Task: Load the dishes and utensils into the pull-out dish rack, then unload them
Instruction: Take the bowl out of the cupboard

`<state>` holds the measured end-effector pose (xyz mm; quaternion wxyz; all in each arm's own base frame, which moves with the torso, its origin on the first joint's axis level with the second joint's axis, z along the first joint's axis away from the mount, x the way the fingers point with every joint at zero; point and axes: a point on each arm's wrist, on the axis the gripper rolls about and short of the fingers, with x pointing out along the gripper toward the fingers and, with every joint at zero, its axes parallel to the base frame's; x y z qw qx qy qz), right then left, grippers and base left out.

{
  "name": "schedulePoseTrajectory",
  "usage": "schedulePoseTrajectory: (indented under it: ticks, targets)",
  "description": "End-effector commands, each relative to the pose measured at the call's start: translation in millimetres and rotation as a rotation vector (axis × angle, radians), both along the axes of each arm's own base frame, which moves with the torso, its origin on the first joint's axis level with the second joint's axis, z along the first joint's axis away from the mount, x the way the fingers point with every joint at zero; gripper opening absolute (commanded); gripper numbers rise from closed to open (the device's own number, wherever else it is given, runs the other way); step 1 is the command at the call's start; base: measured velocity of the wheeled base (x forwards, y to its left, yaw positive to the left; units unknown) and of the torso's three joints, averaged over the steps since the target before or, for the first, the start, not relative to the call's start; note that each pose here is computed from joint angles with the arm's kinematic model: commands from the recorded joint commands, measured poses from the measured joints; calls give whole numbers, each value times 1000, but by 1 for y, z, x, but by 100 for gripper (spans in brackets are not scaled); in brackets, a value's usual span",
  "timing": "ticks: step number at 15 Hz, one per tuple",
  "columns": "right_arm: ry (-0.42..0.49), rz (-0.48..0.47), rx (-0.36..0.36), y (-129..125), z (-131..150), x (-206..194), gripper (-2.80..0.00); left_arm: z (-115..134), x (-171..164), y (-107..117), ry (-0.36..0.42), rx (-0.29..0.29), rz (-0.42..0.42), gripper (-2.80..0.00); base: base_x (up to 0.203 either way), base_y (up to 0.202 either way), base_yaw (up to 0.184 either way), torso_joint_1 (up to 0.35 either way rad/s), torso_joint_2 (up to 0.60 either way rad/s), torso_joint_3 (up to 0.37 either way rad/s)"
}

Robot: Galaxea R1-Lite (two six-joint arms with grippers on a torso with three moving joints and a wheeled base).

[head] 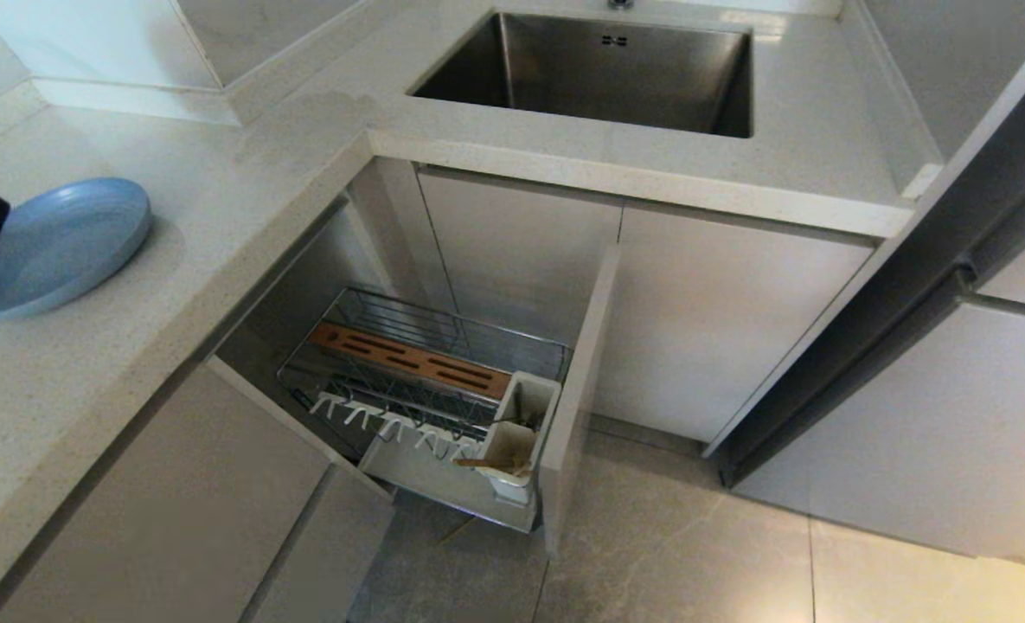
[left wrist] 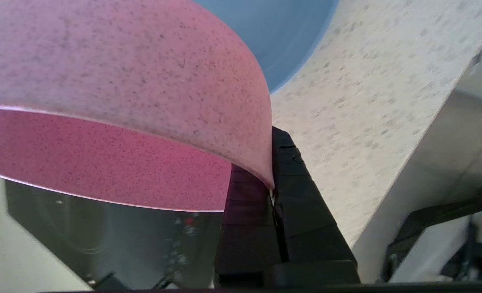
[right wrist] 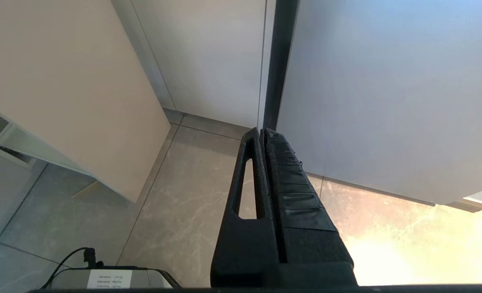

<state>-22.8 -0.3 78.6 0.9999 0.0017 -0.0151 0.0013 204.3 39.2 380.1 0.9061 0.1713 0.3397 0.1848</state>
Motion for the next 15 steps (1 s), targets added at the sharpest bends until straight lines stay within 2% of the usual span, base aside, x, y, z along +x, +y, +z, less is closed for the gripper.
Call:
schedulePoseTrajectory:
  ticks: [1, 5, 10, 15]
  targets:
    - [7, 1, 0, 0, -2, 1, -280, 0, -2, 1, 8, 7, 3, -280, 0, 0, 0, 0, 0, 0]
    - [7, 1, 0, 0, -2, 1, -280, -3, -4, 10, 85, 64, -35, -280, 0, 0, 0, 0, 0, 0]
    - [7, 1, 0, 0, -2, 1, -280, -20, 22, 16, 181, 51, -59, -280, 0, 0, 0, 0, 0, 0]
    - [7, 1, 0, 0, -2, 1, -280, -25, 35, 28, 189, 36, -31, -280, 0, 0, 0, 0, 0, 0]
